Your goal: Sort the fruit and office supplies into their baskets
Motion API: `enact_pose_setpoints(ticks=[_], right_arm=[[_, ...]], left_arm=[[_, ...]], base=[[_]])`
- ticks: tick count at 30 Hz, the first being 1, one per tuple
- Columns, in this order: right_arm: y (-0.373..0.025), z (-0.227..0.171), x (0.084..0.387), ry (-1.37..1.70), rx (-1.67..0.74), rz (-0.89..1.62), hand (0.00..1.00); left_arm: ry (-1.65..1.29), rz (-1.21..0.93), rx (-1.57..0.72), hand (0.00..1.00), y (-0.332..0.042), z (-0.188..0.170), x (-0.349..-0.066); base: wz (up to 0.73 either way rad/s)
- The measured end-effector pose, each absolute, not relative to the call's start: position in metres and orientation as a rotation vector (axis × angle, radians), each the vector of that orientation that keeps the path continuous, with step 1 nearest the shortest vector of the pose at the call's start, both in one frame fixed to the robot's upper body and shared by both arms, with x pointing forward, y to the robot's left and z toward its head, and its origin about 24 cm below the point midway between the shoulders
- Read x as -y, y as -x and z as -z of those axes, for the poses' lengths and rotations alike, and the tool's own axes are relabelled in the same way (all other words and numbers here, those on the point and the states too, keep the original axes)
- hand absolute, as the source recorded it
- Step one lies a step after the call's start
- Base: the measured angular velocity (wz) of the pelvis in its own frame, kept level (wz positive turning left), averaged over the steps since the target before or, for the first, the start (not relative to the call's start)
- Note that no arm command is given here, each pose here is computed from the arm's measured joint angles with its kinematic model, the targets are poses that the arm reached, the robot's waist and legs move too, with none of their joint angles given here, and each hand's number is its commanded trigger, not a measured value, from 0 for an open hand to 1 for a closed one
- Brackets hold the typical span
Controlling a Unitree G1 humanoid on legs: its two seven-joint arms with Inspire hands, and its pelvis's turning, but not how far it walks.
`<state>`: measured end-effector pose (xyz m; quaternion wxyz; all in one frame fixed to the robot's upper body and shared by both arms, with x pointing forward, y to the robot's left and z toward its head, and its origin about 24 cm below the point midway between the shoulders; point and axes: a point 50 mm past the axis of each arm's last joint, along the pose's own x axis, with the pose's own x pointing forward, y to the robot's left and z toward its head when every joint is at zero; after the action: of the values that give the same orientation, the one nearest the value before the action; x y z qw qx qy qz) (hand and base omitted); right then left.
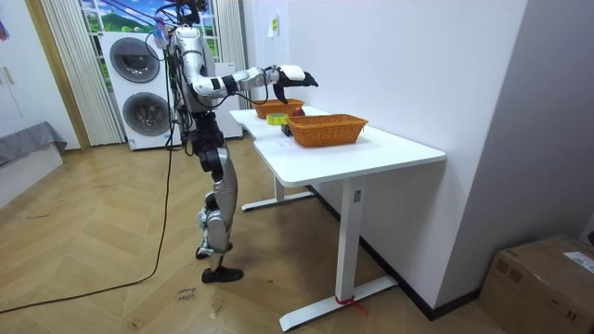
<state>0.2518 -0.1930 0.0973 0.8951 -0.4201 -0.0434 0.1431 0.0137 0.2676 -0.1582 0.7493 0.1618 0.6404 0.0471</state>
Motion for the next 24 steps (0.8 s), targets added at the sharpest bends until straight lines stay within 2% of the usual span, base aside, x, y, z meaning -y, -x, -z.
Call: enact_pose_setpoints(ticks=[24], right_arm=[[-0.245,-0.077,0.195,0.994,-0.101,-0.444,0.00]], left_arm=[[-0.353,-0.066,-1.370,0.00,-0.023,0.157,-0.266]], base=[[0.00]])
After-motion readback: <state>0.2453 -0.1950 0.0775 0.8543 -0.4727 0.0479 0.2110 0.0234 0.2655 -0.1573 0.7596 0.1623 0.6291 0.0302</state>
